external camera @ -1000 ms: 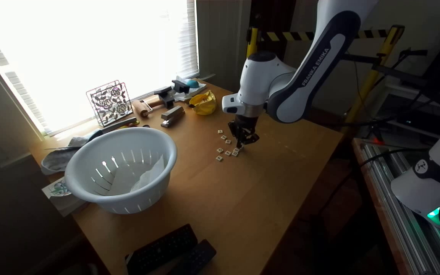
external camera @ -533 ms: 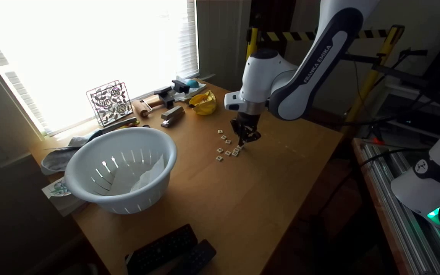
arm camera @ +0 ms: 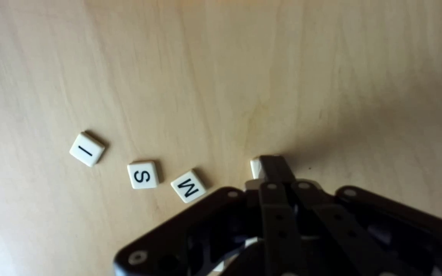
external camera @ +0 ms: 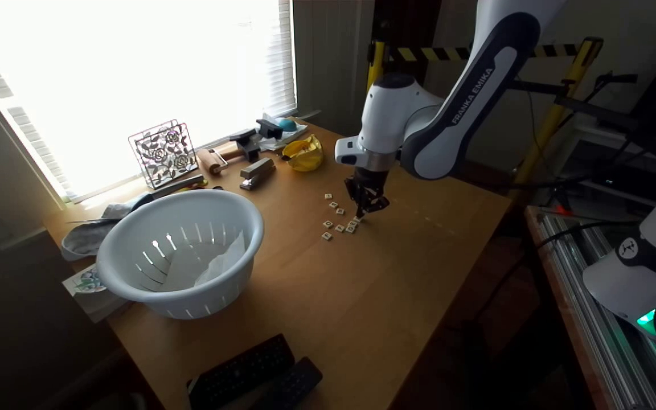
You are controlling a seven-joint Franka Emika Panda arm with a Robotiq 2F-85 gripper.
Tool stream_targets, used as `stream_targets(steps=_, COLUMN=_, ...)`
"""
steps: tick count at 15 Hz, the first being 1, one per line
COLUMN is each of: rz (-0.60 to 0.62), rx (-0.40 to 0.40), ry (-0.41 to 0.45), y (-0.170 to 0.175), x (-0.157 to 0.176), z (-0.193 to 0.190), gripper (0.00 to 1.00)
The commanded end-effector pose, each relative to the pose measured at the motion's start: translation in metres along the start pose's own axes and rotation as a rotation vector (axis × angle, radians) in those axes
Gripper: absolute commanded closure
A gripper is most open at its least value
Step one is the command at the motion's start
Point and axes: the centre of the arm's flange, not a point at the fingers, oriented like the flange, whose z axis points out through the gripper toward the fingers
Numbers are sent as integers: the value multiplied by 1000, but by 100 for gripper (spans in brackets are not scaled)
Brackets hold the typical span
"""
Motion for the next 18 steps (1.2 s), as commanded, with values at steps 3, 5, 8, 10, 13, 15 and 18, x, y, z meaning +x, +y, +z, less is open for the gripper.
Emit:
stream_targets(steps=3, rz=36, rx=-1, ry=20, y=2, x=0, z=7, gripper=100)
stream_targets(steps=5, rz=42, rx=-4, ry=26, y=3, x=1, z=7, gripper=100)
stream_targets(steps=8, rz=42, rx=1, ry=27, y=4, x=2, z=8, gripper=100)
stream_targets(steps=10, rz=42, rx=7, ry=27, y=4, x=3, z=10, gripper=100)
stream_targets(steps=13, rz=42, rx=11, ry=29, y=5, x=4, z=11, gripper=100)
stream_targets(steps=15, rz=43, rx=11, ry=28, y=6, x=4, z=13, gripper=100)
stream_targets(steps=18, rz=45, rx=15, ry=31, y=7, x=5, z=14, gripper=100)
